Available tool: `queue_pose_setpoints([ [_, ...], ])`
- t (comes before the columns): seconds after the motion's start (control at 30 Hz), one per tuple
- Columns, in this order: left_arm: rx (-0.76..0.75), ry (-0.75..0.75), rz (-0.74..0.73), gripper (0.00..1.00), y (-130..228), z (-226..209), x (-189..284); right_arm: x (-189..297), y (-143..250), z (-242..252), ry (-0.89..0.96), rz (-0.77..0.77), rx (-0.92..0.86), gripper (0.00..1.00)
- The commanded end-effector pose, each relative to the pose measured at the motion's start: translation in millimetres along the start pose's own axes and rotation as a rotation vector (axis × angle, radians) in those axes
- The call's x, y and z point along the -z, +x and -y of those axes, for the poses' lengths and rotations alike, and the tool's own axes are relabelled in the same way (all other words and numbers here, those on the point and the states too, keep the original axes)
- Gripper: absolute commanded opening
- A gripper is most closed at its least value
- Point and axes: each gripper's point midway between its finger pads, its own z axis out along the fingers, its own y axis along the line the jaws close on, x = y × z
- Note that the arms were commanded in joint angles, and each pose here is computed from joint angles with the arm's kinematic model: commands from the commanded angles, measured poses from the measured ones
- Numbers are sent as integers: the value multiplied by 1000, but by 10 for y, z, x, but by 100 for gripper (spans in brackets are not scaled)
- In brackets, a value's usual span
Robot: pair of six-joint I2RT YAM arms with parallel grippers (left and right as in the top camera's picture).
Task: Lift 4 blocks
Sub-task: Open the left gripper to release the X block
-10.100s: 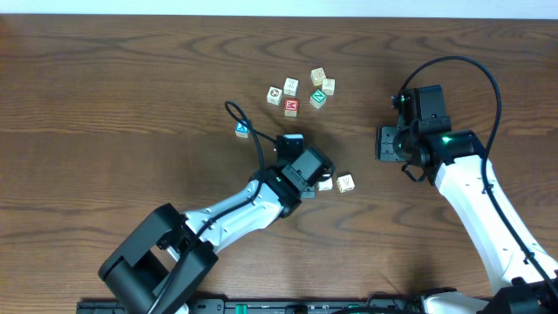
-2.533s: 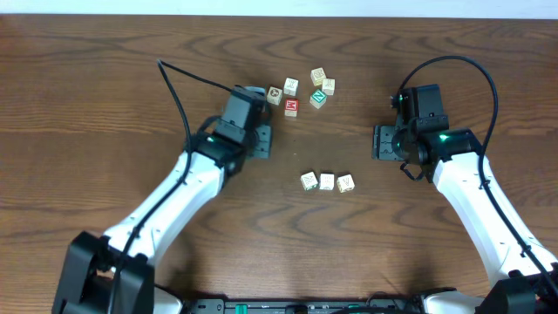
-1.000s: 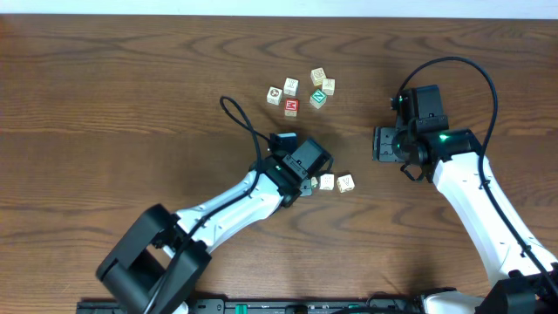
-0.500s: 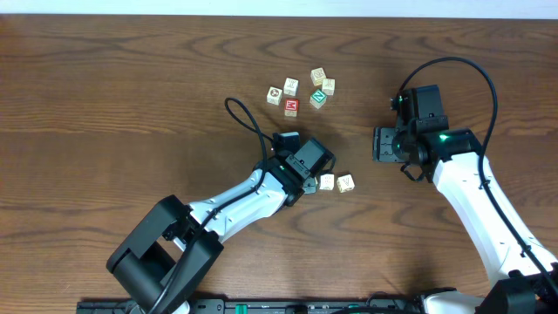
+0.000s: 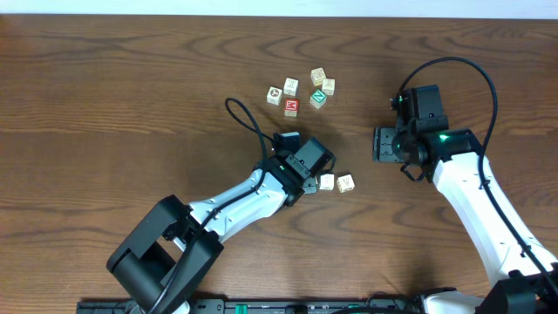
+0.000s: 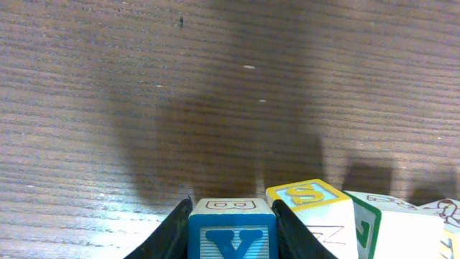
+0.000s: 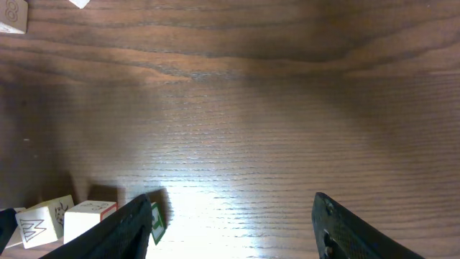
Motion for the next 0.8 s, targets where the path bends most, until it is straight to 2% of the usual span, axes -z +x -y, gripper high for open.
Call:
queue_pose_setpoints([
  [0.0, -34, -8, -10, 22, 79, -3, -29, -38, 19, 68, 21, -9, -18, 68],
  [0.5, -68, -58, -49, 23, 214, -89, -213, -38, 27, 69, 21, -13, -18, 68],
  [0.6, -87, -57, -50, 34, 213, -91, -213, -38, 27, 70, 21, -13, -18, 68],
  [0.77, -89, -58, -50, 34, 214, -92, -213, -38, 27, 71, 22, -13, -18, 68],
])
